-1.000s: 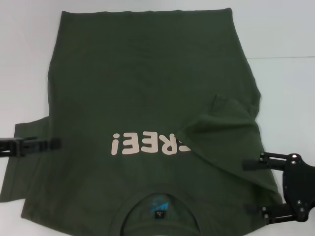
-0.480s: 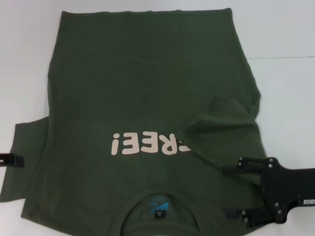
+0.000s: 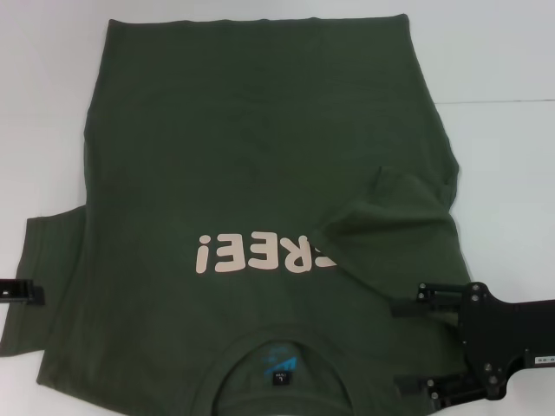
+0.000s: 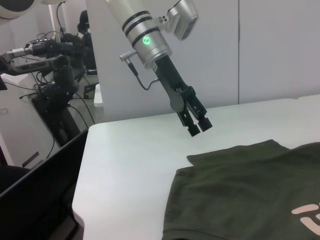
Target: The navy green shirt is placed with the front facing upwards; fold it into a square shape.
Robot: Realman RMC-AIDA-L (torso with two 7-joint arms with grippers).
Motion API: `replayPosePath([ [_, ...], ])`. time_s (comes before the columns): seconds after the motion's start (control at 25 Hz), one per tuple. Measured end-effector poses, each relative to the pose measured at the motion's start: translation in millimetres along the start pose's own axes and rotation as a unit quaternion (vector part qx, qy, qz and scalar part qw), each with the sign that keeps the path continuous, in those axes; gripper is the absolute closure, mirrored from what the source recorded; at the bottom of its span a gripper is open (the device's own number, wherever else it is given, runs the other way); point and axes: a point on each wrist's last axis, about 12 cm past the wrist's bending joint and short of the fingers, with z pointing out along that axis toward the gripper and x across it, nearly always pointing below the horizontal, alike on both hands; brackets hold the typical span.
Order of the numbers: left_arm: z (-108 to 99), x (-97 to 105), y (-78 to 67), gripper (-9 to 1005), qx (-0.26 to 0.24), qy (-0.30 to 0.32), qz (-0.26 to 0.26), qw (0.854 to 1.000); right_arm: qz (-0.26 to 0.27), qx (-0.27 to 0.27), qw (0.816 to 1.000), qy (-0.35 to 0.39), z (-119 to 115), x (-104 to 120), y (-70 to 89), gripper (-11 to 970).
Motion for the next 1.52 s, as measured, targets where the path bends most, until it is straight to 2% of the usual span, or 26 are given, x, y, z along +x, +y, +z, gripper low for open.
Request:
replayPosePath([
  [0.32,14.6,2.4,4.7,191,0.008,0.019,-0.022,1.0,0.002,-0.001,1.0,0.0,2.7,-0.4,-0.2,56],
  [0.56,15.4,5.4,10.5,192,-0.011,0.027,-0.027,0.999,0.004,-0.001,1.0,0.0,5.8,-0.9,-2.0,57],
  [1.04,24.9,8.8,13.2,194,-0.009,0.036,-0.034,0.999,0.005,-0.006,1.0,0.011,9.6,-1.5,-4.7,59],
  [1.52,25.4,7.4,17.4,195,-0.026,0.035,-0.033,0.999,0.004,-0.006,1.0,0.011,10.3,-2.5,-5.9,59],
])
